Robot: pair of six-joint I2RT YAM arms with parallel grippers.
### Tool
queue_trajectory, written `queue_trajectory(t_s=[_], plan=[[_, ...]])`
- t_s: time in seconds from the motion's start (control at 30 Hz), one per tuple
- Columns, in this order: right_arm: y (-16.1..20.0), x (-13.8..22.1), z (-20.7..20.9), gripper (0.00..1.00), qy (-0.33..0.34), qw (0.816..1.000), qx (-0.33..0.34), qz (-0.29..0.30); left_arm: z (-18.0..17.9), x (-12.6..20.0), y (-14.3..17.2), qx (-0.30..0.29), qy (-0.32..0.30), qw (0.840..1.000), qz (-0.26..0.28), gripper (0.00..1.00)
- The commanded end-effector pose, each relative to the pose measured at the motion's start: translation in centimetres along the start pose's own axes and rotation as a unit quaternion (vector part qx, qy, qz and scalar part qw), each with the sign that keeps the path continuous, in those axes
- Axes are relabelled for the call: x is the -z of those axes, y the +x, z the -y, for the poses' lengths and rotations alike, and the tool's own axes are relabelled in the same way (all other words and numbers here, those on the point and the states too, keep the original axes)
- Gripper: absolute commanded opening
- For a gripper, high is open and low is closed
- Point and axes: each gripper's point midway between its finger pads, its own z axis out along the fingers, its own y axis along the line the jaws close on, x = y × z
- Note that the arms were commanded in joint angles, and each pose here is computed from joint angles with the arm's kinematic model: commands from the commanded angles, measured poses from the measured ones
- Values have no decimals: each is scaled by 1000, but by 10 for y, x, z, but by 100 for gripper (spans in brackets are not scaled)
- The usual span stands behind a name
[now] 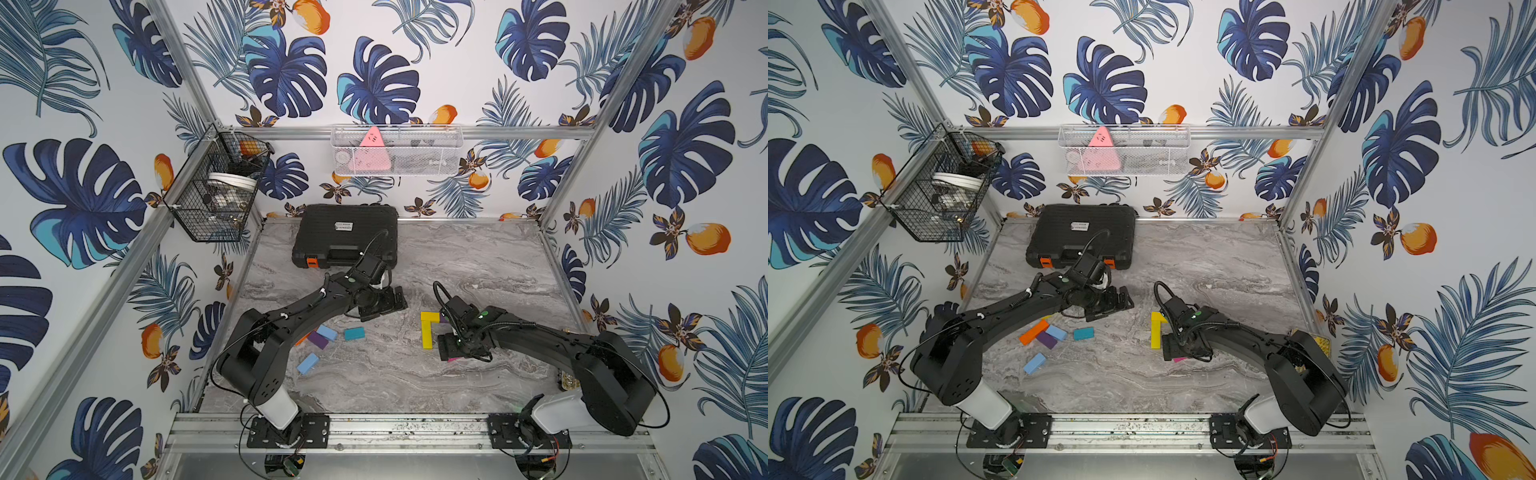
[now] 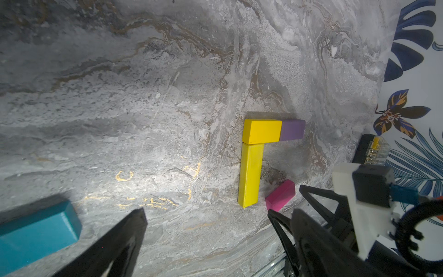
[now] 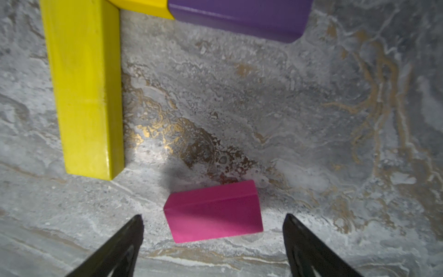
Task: Assemble the letter c with building blocks
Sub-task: Pick up the building block from the center of the board.
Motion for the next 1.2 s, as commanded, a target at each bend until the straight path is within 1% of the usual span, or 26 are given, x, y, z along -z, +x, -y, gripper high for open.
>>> queue_trajectory(t_s=[0.0, 0.2, 0.47, 0.7, 0.8, 1.0, 1.17], plan=[[-5, -2, -2, 92, -2, 1000, 12, 6, 2, 2, -1, -1, -1, 1000, -1, 99], [-7, -5, -13, 92, -31, 999, 22, 12, 3, 1, -2, 0, 1, 1000, 0, 99], [-2, -10, -19, 87, -47, 999, 20, -4, 3, 2, -2, 2, 2, 1000, 1, 99], [3, -15, -6, 82, -9, 1000, -1, -17, 2, 0, -2, 4, 2, 1000, 0, 99], [6, -17, -2, 77, 1, 1000, -7, -21, 2, 0, -1, 3, 2, 1000, 0, 99], [9, -15, -7, 61, -3, 1000, -8, -21, 0, 0, 0, 3, 2, 1000, 0, 99], [14, -7, -19, 58, -13, 1000, -15, -13, -1, 0, 2, 2, 2, 1000, 0, 99]])
